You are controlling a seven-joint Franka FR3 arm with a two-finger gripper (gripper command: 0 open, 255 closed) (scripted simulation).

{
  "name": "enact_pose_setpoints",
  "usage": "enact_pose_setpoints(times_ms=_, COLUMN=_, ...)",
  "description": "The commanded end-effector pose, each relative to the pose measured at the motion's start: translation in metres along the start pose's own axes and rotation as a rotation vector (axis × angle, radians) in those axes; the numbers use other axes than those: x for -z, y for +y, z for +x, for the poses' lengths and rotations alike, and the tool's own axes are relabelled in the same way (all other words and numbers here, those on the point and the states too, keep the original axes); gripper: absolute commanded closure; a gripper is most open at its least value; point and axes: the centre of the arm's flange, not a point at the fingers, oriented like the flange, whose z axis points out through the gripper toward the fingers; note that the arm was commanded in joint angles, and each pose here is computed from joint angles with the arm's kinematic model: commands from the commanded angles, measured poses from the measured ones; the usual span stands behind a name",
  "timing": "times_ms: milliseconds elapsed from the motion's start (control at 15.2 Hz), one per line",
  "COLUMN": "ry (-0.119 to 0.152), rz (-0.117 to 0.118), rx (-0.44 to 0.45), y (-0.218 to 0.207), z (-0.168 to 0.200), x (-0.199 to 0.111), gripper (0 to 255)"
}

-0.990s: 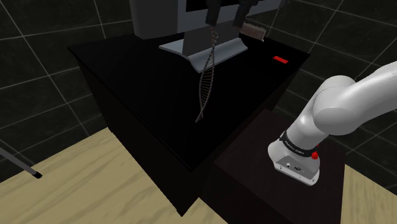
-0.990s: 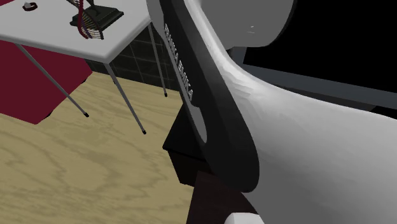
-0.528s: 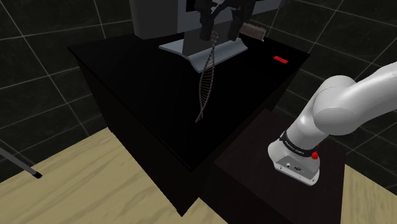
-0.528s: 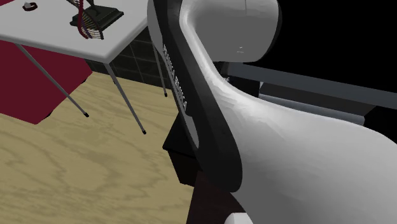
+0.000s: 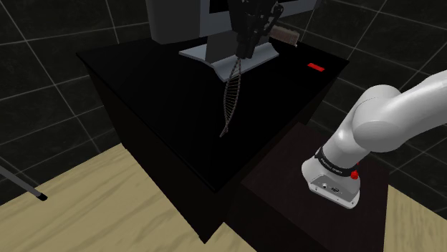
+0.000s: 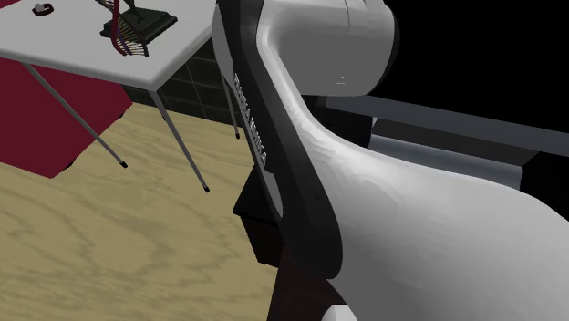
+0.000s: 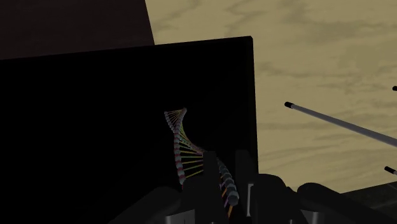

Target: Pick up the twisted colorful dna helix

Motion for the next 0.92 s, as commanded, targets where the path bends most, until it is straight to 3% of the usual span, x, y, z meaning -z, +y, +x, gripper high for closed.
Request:
enact_pose_setpoints(times_ms=0, ry=0.0, rz=0.0, rx=0.0, y=0.0, z=0.0, x=0.0, gripper=255)
enact_pose_setpoints(times_ms=198, ry=0.0, rz=0.0, rx=0.0, y=0.0, z=0.0, x=0.001, gripper=255)
enact_pose_setpoints(times_ms=858, ry=0.0, rz=0.0, rx=0.0, y=-0.009, z=-0.001, x=0.053, gripper=255)
